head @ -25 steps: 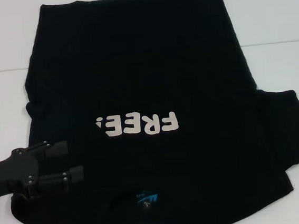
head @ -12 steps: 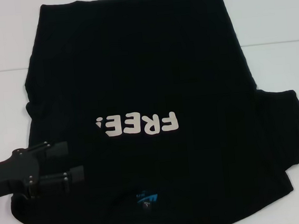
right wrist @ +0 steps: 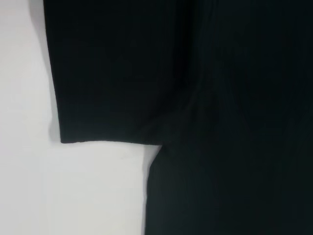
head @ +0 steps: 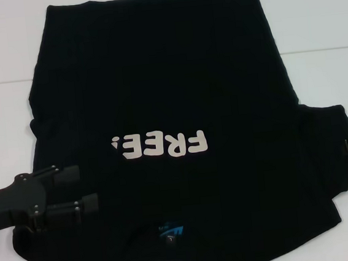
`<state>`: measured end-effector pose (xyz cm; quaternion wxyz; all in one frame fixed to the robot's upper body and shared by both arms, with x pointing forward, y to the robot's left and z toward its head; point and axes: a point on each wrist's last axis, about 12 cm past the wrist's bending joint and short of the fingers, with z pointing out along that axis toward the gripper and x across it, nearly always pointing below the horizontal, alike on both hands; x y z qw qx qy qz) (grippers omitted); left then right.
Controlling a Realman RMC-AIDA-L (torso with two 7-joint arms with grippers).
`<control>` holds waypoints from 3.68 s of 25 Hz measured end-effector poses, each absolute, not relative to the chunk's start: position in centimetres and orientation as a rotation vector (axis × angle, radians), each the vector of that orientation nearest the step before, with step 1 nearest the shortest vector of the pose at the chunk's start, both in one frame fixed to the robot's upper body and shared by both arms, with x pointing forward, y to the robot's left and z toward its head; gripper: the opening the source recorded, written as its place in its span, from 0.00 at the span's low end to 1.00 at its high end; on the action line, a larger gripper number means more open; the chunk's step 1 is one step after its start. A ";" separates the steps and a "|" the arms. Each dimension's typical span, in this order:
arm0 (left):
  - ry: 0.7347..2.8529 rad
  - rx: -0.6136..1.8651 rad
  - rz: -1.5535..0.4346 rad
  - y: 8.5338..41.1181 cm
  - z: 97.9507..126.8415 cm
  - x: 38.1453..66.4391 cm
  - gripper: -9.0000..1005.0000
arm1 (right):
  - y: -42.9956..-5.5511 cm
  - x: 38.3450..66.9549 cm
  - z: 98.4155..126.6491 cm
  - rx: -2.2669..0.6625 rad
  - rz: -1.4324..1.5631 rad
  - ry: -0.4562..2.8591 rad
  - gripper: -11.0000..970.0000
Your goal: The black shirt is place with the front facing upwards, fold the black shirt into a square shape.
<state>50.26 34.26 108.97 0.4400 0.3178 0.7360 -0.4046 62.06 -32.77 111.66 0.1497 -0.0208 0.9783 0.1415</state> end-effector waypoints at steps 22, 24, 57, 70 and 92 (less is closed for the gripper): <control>1.827 0.790 -1.009 34.2 109.0 50.3 0.91 | -32.3 62.3 111.3 -0.078 0.395 2.817 0.78; 1.826 0.790 -1.010 34.2 109.0 50.3 0.91 | -32.1 62.3 111.3 -0.100 0.383 2.820 0.78; 1.835 0.770 -1.025 34.2 109.0 50.3 0.91 | -32.1 63.8 115.7 -0.150 0.457 2.673 0.05; 1.838 0.777 -1.027 34.1 109.1 50.5 0.91 | -28.1 65.1 117.2 -0.346 0.500 2.648 0.05; 1.845 0.760 -1.029 34.2 109.0 50.3 0.91 | -19.3 65.4 117.0 -0.719 0.761 2.493 0.11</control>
